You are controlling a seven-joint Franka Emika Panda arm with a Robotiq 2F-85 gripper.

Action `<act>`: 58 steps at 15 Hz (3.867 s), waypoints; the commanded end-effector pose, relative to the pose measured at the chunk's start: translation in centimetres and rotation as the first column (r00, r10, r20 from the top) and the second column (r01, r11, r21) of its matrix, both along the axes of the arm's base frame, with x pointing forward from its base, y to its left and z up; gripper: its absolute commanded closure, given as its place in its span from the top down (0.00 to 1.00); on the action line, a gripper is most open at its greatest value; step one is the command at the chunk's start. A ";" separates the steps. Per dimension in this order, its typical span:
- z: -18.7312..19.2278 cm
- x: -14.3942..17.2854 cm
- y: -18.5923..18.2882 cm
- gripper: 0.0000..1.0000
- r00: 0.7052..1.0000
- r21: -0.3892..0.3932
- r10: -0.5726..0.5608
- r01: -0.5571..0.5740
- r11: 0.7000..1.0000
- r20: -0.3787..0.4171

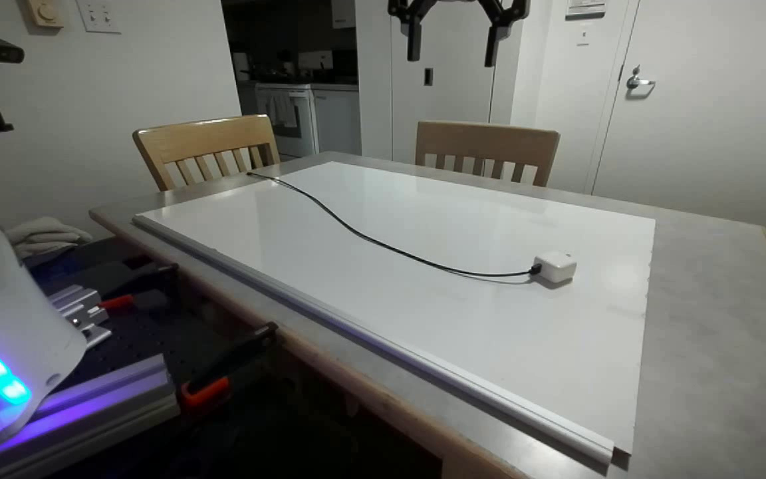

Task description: Coil the phone charger

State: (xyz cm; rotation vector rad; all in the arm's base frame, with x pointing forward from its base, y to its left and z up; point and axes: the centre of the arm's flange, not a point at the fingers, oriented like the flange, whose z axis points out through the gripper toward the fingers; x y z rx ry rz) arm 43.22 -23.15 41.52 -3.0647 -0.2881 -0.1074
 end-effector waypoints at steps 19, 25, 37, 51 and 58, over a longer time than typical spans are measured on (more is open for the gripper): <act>-11.3 4.2 -9.0 1.00 0.982 0.054 -0.156 0.151 0.987 0.103; -17.1 6.3 -9.4 1.00 0.959 0.017 -0.254 0.254 0.967 0.128; -21.9 5.6 -9.1 1.00 0.975 -0.050 -0.216 0.219 0.974 0.056; -23.0 8.6 -14.4 1.00 0.893 0.034 -0.408 0.409 0.912 0.189; -21.4 7.7 -15.4 1.00 0.886 0.149 -0.453 0.437 0.887 0.096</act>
